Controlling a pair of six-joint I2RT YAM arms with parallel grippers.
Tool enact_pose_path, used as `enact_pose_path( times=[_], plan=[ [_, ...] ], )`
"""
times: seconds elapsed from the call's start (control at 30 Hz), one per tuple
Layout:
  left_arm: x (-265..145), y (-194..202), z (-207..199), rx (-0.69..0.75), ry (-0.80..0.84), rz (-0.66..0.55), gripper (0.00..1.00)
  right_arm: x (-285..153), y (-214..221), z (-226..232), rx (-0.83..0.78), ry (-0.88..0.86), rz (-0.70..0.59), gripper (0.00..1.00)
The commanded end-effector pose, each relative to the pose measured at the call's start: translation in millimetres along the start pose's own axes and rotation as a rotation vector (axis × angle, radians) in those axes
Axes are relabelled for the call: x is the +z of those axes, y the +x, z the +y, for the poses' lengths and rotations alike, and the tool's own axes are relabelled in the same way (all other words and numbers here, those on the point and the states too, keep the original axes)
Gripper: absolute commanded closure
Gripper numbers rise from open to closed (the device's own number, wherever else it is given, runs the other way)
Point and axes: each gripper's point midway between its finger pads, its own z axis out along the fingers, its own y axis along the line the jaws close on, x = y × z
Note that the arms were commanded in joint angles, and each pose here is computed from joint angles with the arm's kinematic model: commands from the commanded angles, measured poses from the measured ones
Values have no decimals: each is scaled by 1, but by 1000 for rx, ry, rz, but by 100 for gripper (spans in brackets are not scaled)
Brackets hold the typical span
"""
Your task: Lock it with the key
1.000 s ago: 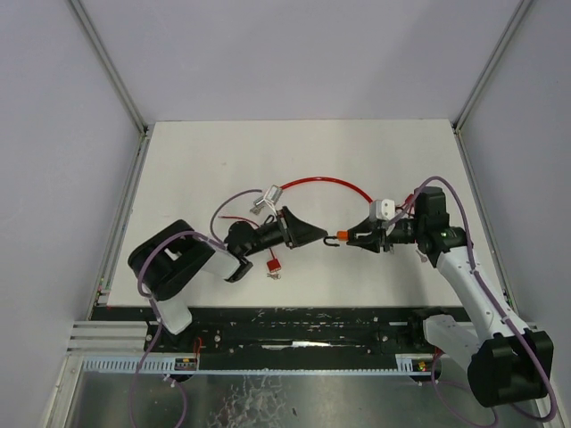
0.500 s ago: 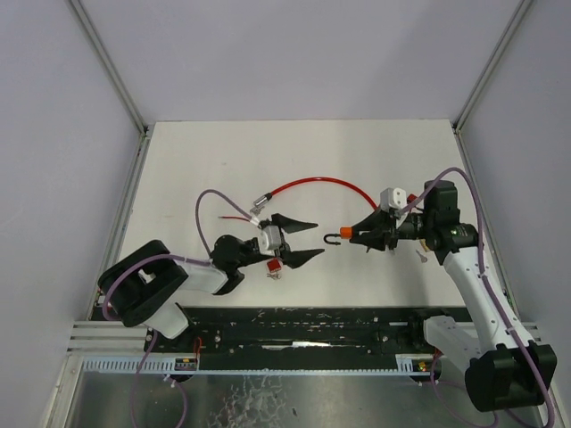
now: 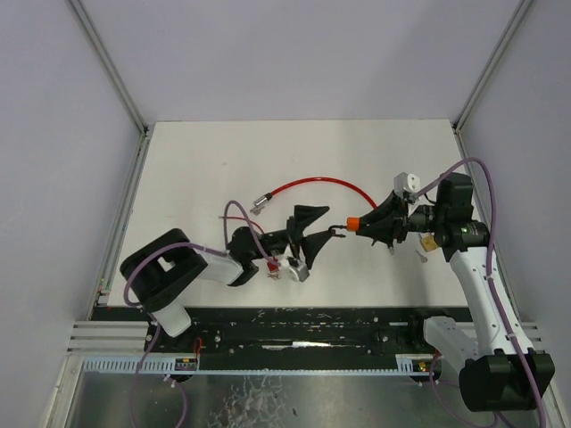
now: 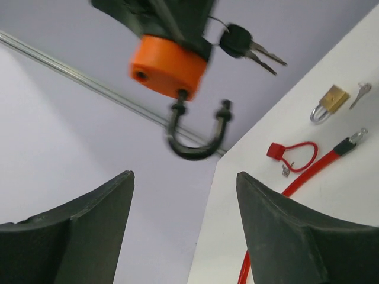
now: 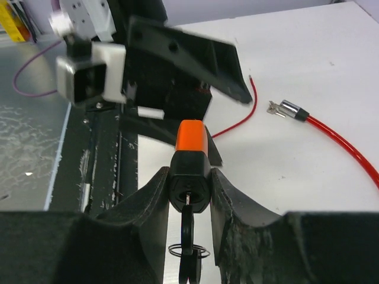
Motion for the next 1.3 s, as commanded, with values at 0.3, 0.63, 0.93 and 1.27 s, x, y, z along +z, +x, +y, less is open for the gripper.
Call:
enact_pose_path(
  times=[0.3, 0.63, 0.93, 1.27],
  plan=[
    [20, 26, 7, 244, -118, 132, 39, 4, -3, -16, 64, -8, -23, 100],
    [14, 16, 17, 183, -152, 126, 47, 14, 26, -27, 55, 37, 58, 100],
    [14, 11, -1, 175, -83, 76, 50, 10, 32, -37, 8, 103, 110, 100],
    [3, 9, -2, -18, -33, 41, 65, 10, 29, -23, -42, 37, 95, 100]
  ],
)
